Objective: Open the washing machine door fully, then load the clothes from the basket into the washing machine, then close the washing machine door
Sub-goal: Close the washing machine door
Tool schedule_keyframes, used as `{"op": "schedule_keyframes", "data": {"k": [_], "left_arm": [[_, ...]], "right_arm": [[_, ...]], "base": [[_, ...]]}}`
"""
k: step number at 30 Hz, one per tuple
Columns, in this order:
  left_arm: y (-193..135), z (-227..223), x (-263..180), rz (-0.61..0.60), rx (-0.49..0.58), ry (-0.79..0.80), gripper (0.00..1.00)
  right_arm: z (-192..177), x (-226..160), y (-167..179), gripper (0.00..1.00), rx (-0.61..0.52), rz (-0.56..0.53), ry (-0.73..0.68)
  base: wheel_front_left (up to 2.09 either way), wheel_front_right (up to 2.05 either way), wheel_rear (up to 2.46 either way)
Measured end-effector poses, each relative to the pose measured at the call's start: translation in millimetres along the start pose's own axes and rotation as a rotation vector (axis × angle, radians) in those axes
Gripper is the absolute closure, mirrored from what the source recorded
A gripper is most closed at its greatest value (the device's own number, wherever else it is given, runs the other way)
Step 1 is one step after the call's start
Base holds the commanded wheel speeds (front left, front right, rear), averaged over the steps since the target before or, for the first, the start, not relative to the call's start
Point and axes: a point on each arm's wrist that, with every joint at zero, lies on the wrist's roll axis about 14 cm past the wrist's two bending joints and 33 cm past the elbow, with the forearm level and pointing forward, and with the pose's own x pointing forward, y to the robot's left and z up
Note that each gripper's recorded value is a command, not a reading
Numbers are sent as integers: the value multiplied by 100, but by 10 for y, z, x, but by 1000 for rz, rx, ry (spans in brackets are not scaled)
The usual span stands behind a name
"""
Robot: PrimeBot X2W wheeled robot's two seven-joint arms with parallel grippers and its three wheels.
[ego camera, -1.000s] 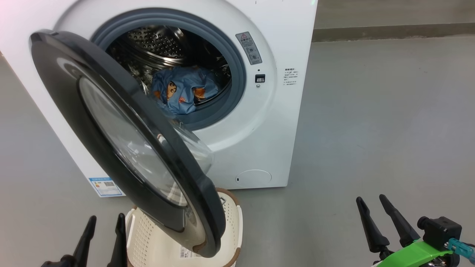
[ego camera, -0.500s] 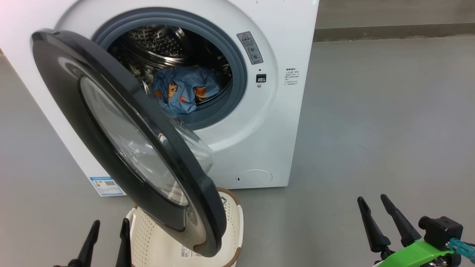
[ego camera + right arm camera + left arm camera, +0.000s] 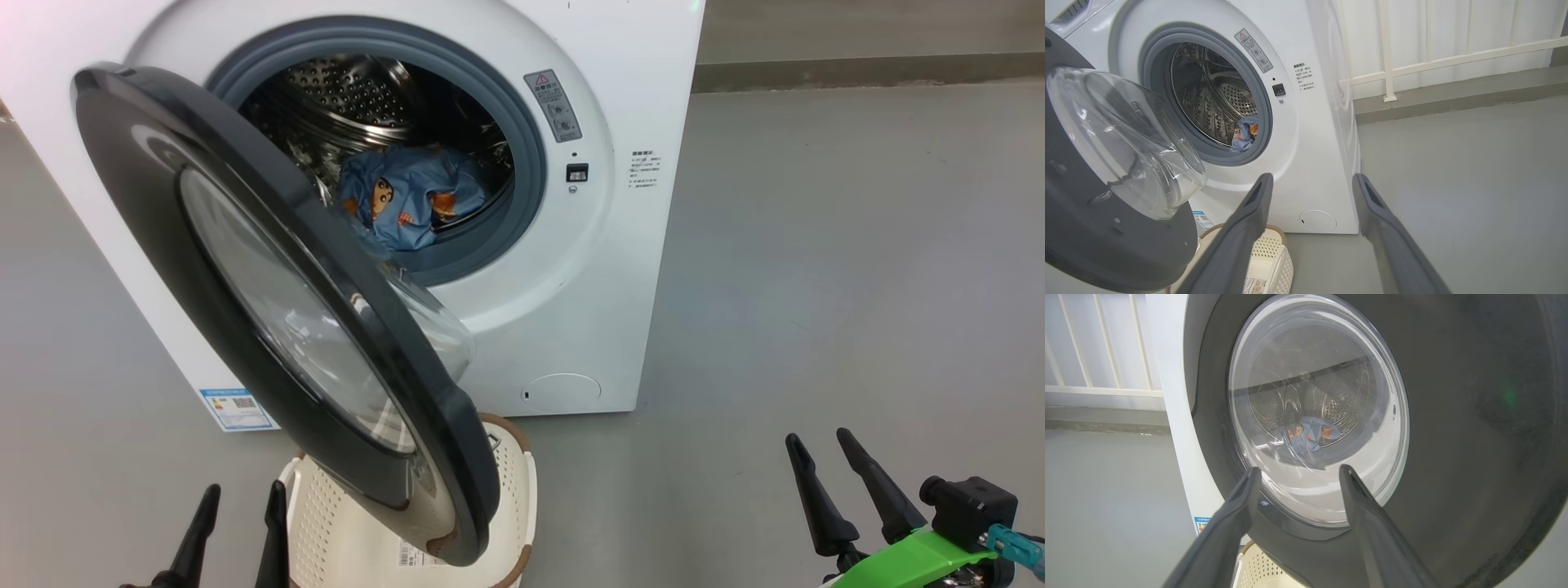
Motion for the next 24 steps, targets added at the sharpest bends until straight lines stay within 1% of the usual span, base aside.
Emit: {"op": "schedule_keyframes", "data": {"k": [21,22,23,24], "left_arm": [[24,-2,-23,9,-7,-1,0],[31,-2,-26,12,-7,-1,0],[38,-2,-30,14,-7,0,0],[46,-1,-35,17,-7,-1,0]], "right_arm": [[76,43,2,0,-23,5,-22],[78,49,6,7,-22,7,-23],[81,56,12,24,-22,9,-24],[84,63,17,50,-22,10,-25]], "base": [[0,0,0],[0,0,0],[0,0,0],[0,0,0]]}}
